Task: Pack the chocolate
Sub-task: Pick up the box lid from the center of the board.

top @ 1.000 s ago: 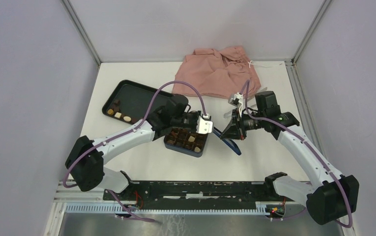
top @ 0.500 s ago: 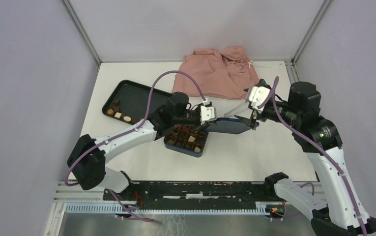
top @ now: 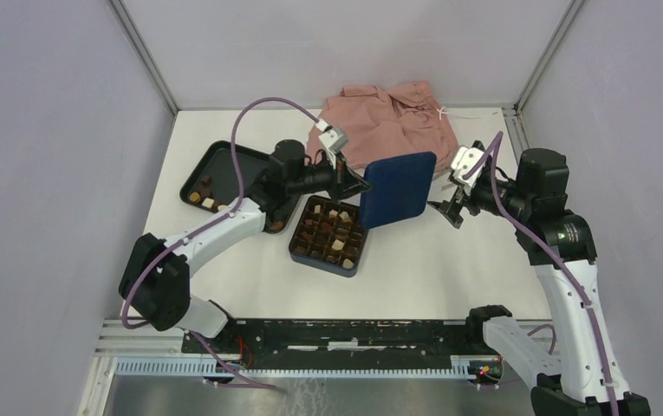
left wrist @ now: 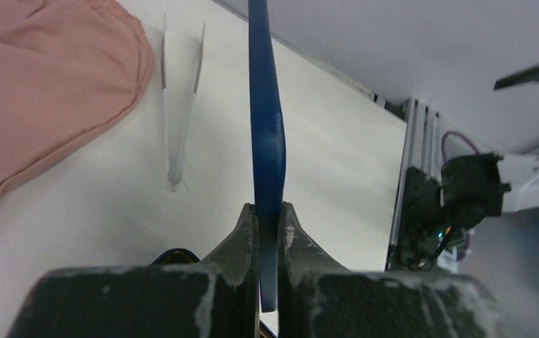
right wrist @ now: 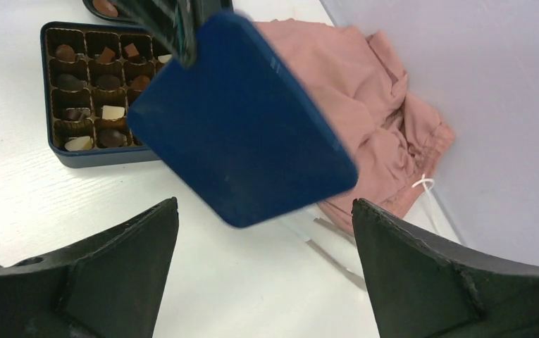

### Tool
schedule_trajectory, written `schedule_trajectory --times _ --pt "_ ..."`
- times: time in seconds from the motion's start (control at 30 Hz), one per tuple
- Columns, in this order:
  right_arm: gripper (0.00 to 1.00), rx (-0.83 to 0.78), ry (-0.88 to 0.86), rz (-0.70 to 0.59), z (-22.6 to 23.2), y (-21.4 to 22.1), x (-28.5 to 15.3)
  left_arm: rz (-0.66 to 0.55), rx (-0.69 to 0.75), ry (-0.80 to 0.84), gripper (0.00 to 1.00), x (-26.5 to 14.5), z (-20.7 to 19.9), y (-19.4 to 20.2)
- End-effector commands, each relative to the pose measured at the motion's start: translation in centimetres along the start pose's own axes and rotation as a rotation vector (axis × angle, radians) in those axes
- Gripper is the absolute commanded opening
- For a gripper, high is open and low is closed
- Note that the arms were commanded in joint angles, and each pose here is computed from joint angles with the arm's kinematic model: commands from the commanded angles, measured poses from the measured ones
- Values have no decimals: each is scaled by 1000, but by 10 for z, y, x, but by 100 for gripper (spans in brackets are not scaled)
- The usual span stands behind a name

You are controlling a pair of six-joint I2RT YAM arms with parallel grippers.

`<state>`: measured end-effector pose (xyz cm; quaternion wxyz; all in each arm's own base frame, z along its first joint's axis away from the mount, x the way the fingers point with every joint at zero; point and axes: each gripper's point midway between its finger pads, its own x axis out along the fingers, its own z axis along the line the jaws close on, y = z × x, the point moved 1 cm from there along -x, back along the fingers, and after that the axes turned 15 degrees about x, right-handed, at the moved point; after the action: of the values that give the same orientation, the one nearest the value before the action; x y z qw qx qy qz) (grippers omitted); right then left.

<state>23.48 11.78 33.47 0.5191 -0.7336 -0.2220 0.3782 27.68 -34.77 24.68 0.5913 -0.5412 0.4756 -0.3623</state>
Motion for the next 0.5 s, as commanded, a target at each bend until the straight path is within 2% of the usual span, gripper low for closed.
schedule_trajectory --times 0.0,0.17,0.3,0.47 --pt "98 74 -12 -38 -5 5 1 -193 -201 41 2 -26 2 -55" --pt "98 241 -119 -75 -9 31 14 -183 -228 62 2 -51 3 -58" --pt "97 387 -312 -201 4 41 24 -163 -215 105 2 -71 -8 -63" --pt "98 499 -359 -220 9 68 40 -117 -188 76 2 -81 -9 -59"
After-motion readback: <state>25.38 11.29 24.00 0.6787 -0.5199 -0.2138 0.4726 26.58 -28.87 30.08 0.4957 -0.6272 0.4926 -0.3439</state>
